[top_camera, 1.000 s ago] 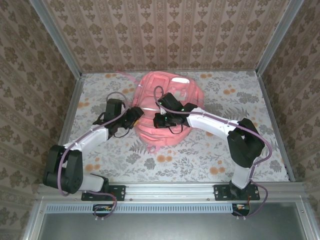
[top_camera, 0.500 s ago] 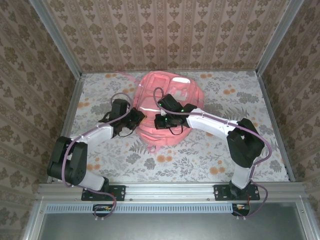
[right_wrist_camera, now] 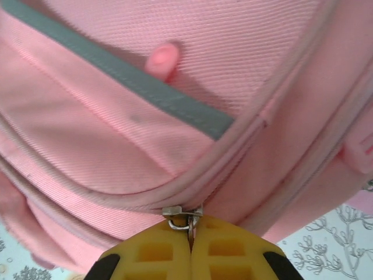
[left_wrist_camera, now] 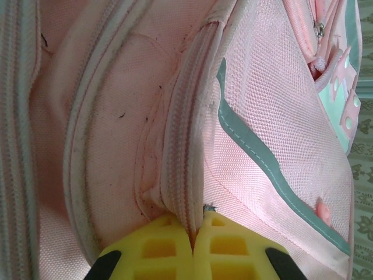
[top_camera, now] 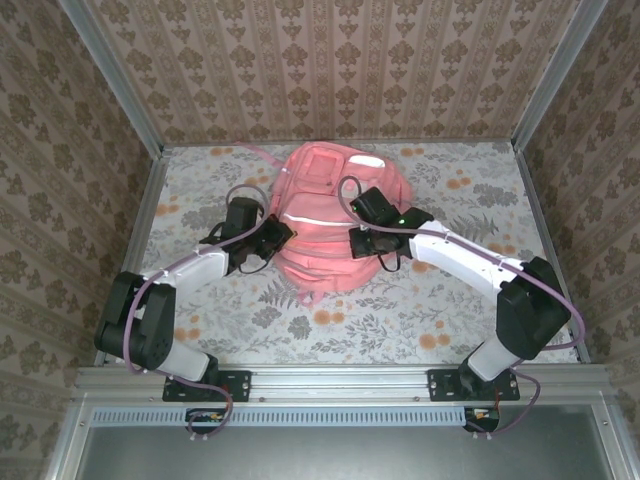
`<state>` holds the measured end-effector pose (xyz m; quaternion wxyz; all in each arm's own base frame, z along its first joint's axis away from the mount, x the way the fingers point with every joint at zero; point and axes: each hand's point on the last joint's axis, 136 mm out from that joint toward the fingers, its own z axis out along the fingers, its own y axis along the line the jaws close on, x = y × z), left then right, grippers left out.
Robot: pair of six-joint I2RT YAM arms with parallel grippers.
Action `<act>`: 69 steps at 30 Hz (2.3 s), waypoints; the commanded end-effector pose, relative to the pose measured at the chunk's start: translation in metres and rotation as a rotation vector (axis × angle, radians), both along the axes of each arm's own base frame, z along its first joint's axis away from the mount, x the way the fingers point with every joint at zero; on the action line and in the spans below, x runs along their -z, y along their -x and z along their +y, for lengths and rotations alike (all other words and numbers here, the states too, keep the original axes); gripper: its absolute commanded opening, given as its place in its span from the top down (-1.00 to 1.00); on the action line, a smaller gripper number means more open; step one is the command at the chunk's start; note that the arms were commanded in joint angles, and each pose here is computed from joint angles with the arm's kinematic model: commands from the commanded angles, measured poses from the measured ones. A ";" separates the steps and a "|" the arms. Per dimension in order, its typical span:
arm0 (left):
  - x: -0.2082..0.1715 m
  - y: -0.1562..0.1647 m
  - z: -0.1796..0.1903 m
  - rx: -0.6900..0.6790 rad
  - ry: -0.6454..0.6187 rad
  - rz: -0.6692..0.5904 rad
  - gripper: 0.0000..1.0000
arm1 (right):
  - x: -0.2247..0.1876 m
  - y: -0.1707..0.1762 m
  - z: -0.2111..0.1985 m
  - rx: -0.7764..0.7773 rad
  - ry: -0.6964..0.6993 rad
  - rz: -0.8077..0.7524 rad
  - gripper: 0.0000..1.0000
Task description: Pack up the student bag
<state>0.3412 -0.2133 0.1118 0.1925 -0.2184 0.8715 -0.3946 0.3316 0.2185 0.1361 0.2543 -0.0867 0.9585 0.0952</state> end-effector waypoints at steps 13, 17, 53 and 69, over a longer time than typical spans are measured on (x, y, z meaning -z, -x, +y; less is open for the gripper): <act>0.005 -0.013 0.024 0.055 -0.125 -0.043 1.00 | -0.013 -0.065 -0.062 0.152 0.127 -0.112 1.00; 0.007 -0.014 0.026 0.087 -0.147 -0.043 1.00 | -0.011 -0.065 -0.059 -0.038 0.159 -0.106 1.00; -0.116 0.009 0.196 -0.247 -0.819 -0.363 -1.00 | -0.138 -0.017 -0.199 0.462 0.200 -0.648 -0.99; -0.045 0.004 0.262 -0.331 -1.152 -0.431 -1.00 | -0.023 -0.017 -0.279 0.709 0.299 -0.644 -0.99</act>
